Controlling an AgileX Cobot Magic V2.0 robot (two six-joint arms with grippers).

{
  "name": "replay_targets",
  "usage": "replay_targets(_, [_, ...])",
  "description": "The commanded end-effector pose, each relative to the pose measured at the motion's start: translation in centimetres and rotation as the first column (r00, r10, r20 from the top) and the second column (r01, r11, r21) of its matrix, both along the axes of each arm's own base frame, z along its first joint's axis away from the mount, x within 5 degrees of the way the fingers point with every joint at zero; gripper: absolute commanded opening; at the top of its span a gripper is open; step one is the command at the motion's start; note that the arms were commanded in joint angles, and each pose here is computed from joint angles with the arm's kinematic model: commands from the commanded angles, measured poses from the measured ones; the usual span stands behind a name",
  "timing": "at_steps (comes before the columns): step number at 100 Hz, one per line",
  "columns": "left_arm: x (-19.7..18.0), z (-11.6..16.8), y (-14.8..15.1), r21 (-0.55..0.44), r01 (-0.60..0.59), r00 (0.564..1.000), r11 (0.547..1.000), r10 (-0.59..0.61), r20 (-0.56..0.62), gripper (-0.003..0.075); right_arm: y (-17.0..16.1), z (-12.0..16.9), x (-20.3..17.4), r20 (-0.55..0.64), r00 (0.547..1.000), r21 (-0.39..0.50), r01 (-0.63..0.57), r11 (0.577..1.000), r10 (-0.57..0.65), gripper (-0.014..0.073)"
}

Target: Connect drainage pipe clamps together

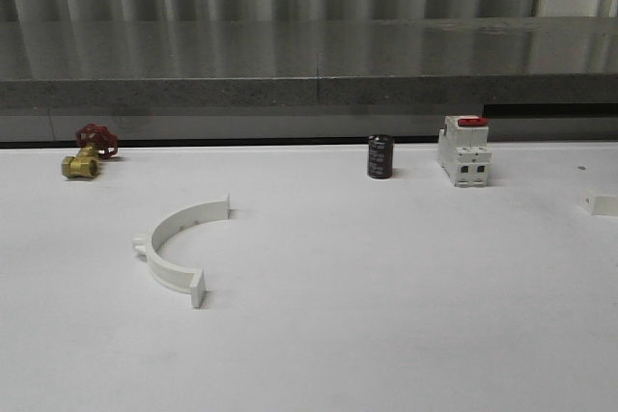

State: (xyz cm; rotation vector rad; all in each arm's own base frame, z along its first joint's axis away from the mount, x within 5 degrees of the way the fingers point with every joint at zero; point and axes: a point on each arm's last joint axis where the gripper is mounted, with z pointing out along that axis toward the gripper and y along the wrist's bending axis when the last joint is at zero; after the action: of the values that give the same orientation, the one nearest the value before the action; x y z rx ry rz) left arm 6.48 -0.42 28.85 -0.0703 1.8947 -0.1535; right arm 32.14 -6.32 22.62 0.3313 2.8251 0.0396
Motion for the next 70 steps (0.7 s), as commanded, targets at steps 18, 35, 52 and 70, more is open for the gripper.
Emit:
replay_targets(18, [0.2,1.5,-0.1,-0.012,0.004,0.995,1.000,-0.002,0.096,-0.0021,-0.8,-0.1,3.2,-0.005,1.000,0.011,0.003,1.000,-0.003,0.0489])
replay_targets(35, [0.2,1.5,-0.1,-0.012,0.004,0.995,1.000,-0.002,0.096,-0.0021,-1.1,-1.4,4.5,-0.040,0.999,0.019,0.002,1.000,-0.001,0.0489])
replay_targets(52, [0.2,1.5,-0.1,-0.012,0.004,0.995,1.000,-0.002,0.096,-0.0021,-1.2,-2.9,5.1,-0.061,0.998,0.021,-0.003,1.000,0.004,0.0489])
replay_targets(70, [0.2,1.5,-0.1,-0.012,0.004,0.995,1.000,-0.002,0.096,-0.0021,-1.3,-3.7,5.5,-0.062,0.998,0.021,-0.003,1.000,0.005,0.0466])
